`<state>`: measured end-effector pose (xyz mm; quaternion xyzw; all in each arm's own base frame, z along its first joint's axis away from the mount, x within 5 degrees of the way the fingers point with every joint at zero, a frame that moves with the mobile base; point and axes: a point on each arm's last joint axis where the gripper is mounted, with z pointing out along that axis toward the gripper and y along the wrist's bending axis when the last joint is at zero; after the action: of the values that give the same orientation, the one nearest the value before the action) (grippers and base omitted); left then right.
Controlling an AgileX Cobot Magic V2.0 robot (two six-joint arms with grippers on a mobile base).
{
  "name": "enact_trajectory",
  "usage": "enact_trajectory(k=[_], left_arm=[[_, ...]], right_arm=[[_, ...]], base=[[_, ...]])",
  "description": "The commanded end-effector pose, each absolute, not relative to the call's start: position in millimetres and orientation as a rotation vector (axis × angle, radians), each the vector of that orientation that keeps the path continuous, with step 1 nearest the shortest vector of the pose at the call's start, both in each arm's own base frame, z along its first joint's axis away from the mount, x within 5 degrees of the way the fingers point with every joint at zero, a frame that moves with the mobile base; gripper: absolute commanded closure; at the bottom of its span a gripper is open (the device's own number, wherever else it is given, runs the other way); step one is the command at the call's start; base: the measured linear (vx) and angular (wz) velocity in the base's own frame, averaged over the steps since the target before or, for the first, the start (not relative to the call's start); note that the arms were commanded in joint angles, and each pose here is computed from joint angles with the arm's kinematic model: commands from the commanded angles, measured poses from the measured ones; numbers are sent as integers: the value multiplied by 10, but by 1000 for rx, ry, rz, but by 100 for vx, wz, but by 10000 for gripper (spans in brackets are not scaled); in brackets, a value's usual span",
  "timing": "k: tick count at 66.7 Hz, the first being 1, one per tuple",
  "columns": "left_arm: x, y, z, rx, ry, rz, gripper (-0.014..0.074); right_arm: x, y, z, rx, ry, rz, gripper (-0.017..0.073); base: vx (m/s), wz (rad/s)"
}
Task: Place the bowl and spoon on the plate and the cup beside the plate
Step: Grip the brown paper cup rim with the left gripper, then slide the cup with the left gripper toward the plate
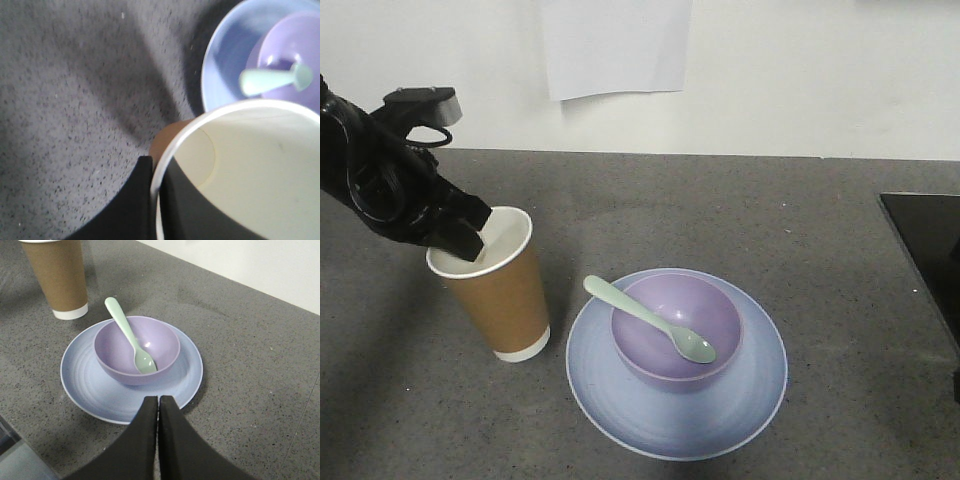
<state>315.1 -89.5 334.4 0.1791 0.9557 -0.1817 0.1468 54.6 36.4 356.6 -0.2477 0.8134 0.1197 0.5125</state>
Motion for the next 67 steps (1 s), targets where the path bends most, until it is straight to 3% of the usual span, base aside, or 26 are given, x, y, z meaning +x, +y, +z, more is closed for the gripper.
enact_trajectory(k=[1, 67], left_arm=[[3102, -910, 3465, 497, 2677, -515, 601], [3220, -976, 3257, 498, 2721, -593, 587]], right_arm=[[576, 370, 3670, -559, 1904, 298, 565], [575, 371, 3669, -560, 1905, 299, 565]], base=[[0, 0], [0, 0]])
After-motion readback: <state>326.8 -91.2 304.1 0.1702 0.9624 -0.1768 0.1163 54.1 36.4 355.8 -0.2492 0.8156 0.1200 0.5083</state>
